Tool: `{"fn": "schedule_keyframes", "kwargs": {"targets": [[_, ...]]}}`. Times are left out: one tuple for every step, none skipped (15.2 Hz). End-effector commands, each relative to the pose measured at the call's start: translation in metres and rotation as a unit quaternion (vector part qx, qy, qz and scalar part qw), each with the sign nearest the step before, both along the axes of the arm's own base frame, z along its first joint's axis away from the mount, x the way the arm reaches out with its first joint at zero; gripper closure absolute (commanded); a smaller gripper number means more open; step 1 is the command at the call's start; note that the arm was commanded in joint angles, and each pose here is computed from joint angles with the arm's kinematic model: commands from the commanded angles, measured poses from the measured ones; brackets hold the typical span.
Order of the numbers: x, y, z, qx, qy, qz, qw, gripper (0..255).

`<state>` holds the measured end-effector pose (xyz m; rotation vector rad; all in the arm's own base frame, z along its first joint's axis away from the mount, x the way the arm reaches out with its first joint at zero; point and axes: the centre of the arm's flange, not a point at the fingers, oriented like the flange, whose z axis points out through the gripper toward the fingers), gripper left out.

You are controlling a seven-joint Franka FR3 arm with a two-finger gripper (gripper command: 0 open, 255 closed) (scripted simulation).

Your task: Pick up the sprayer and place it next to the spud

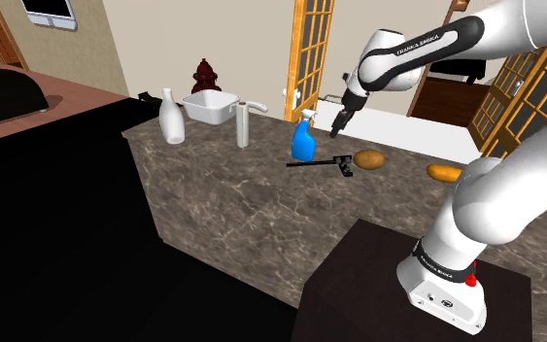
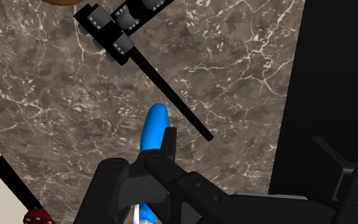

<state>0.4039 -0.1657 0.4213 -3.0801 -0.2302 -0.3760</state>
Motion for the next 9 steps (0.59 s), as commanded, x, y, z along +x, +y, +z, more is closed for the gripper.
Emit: {"fn": "schedule_keyframes", "kwargs": {"targets": [[0.015,-0.015,-0.016,0.0,-0.013,0.011,0.9999,0],[0.022,-0.021,-0.023,0.001,-0.019,0.016,0.9997,0],[0.03,-0.028,-0.031,0.002,-0.025,0.021,0.9995,0],[0.038,-0.034,-0.039,0.003,-0.031,0.026,0.9992,0],[0.046,-0.04,-0.047,0.004,-0.037,0.032,0.9988,0],[0.055,-0.046,-0.054,0.005,-0.043,0.037,0.9984,0],[0.063,-0.051,-0.062,0.005,-0.049,0.042,0.9979,0],[0.072,-0.057,-0.069,0.006,-0.055,0.047,0.9974,0],[0.08,-0.063,-0.077,0.007,-0.061,0.052,0.9968,0]]}}
